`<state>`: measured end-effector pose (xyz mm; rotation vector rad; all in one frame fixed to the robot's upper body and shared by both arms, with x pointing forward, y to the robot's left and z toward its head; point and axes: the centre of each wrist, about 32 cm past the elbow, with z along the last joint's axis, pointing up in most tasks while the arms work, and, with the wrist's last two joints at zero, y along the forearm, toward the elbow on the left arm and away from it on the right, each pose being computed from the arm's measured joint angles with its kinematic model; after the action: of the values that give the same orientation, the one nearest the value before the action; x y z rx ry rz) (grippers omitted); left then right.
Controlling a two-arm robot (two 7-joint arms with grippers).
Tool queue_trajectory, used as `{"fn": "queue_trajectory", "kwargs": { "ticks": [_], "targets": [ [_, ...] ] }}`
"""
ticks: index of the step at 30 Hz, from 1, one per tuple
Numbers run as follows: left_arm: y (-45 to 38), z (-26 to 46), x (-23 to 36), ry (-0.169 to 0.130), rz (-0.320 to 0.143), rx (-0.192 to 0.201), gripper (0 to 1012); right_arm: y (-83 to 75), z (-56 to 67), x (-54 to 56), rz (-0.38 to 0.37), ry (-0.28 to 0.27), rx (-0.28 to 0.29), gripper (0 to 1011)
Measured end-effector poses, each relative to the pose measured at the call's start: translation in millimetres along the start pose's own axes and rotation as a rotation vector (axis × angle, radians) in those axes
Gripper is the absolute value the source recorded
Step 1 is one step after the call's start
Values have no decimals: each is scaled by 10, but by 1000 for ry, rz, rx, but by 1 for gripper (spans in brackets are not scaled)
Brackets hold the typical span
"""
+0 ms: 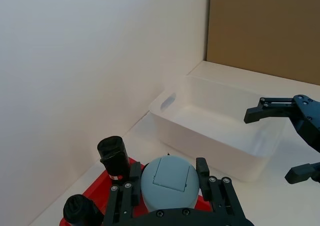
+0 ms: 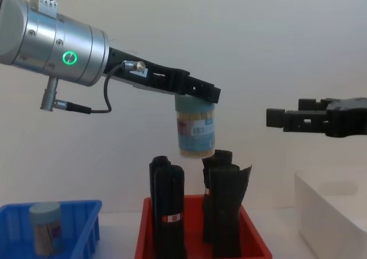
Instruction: Pick the cotton swabs from the blue box and place them into the white box.
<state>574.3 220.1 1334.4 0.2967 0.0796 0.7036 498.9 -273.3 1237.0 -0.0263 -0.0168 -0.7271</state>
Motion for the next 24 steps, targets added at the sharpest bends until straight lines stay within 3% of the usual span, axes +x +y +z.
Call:
{"fn": "queue_trajectory", "kwargs": {
  "ticks": [24],
  "targets": [
    [0,0,0,0,0,0,669,262,-127,318,109,7,-17,1002]
  ]
}}
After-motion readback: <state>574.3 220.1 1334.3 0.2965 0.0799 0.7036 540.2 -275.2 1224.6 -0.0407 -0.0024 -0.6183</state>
